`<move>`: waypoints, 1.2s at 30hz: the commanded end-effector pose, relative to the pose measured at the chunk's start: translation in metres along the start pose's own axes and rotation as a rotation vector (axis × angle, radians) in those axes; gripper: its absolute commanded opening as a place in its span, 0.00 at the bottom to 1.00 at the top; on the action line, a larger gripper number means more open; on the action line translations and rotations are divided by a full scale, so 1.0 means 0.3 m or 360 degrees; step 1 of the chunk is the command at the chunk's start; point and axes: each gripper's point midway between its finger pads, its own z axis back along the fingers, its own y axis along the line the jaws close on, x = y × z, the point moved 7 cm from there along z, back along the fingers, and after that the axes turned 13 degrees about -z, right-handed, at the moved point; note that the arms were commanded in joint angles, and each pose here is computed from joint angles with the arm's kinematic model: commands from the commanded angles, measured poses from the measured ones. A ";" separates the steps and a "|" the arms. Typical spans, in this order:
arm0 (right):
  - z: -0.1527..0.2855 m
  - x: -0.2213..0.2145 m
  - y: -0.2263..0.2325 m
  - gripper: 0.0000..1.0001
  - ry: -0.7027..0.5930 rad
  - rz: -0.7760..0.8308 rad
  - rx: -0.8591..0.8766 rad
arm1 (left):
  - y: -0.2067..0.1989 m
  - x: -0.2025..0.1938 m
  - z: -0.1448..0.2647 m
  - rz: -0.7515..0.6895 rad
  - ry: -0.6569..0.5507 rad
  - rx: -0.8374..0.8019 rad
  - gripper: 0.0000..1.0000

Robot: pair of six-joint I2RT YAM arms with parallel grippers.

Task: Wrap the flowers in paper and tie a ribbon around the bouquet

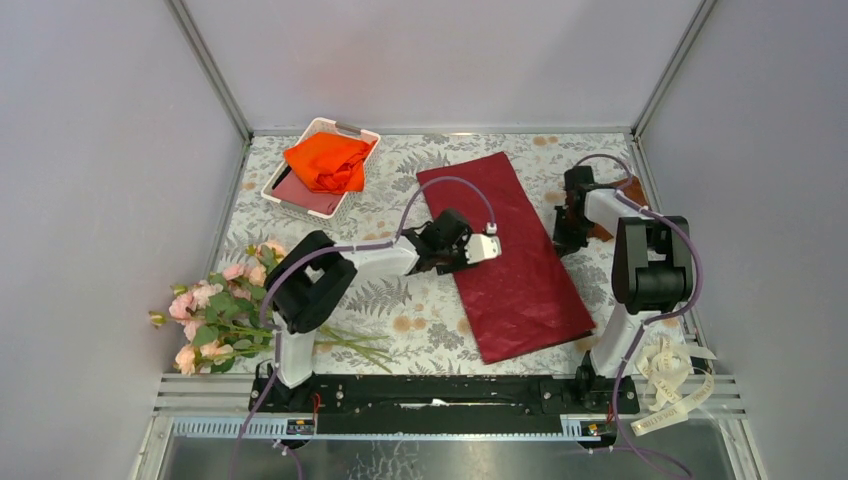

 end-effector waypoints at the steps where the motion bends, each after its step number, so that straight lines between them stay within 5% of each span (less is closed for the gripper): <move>1: 0.022 -0.145 0.148 0.18 0.0276 0.0174 0.0355 | 0.200 -0.149 -0.031 0.0074 0.0190 0.0316 0.51; 6: 0.121 -0.173 0.258 0.19 0.0239 0.0230 0.0681 | 0.370 -0.282 0.035 0.0280 0.0247 0.0482 0.51; 10: 0.211 -0.155 0.254 0.24 0.0062 0.0207 0.0755 | 0.402 -0.310 0.172 0.0378 0.0103 0.0452 0.56; 16: 0.215 -0.230 0.293 0.36 0.0080 0.0040 0.1065 | 0.192 -0.221 0.351 0.0250 -0.0210 0.0023 0.84; 20: 0.195 -0.282 0.327 0.44 0.0084 -0.0016 0.1137 | 0.041 -0.207 0.416 0.0158 -0.0168 -0.0161 0.98; 29: 0.126 -0.399 0.327 0.48 0.0251 -0.0043 0.1135 | -0.195 -0.214 0.458 -0.0044 -0.0073 -0.0351 0.99; 36: 0.106 -0.419 0.289 0.52 0.0215 -0.0042 0.1031 | -0.251 -0.164 0.437 -0.0147 -0.0161 -0.0459 0.99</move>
